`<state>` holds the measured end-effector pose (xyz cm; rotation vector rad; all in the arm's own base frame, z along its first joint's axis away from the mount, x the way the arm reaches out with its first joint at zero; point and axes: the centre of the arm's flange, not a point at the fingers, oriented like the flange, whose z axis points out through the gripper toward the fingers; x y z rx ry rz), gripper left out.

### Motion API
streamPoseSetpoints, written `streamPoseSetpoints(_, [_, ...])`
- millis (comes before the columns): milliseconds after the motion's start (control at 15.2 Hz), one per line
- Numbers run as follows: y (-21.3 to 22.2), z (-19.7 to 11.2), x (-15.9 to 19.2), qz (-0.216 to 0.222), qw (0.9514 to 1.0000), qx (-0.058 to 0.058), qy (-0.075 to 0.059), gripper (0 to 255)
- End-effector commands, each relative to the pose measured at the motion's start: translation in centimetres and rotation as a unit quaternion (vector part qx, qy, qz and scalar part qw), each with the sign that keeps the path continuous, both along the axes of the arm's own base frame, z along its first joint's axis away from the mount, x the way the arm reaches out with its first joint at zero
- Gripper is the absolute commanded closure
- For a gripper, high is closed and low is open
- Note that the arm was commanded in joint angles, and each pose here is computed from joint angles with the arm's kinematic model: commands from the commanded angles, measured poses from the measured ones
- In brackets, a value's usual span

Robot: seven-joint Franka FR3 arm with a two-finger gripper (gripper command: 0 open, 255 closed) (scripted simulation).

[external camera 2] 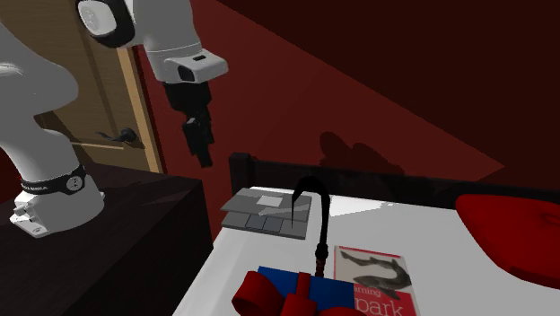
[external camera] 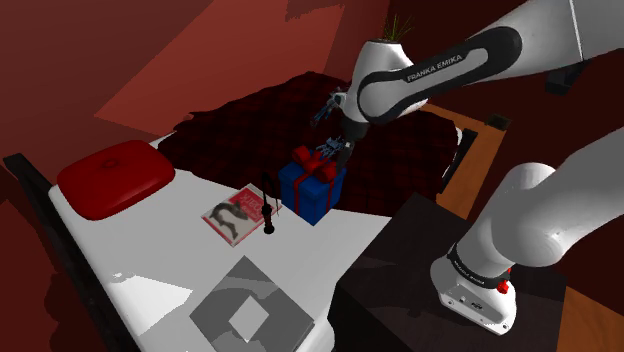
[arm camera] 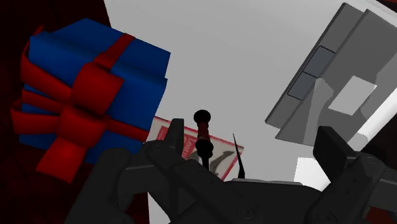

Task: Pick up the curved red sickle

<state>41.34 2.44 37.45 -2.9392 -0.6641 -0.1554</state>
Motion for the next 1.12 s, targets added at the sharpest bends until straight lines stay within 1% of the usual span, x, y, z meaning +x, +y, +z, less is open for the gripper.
streamPoseSetpoints(0, [0.0,-2.5,1.2,0.015,0.9999,0.002,-0.007,0])
streamPoseSetpoints(264, [0.5,-6.7,4.1,0.045,0.9988,0.008,-0.020,0])
streamPoseSetpoints(528, [1.2,-10.9,7.1,0.074,0.9967,0.014,-0.032,0])
streamPoseSetpoints(792, [2.1,-15.0,10.1,0.103,0.9935,0.019,-0.044,0])
streamPoseSetpoints(1056, [3.2,-19.0,13.2,0.132,0.9893,0.025,-0.056,0])
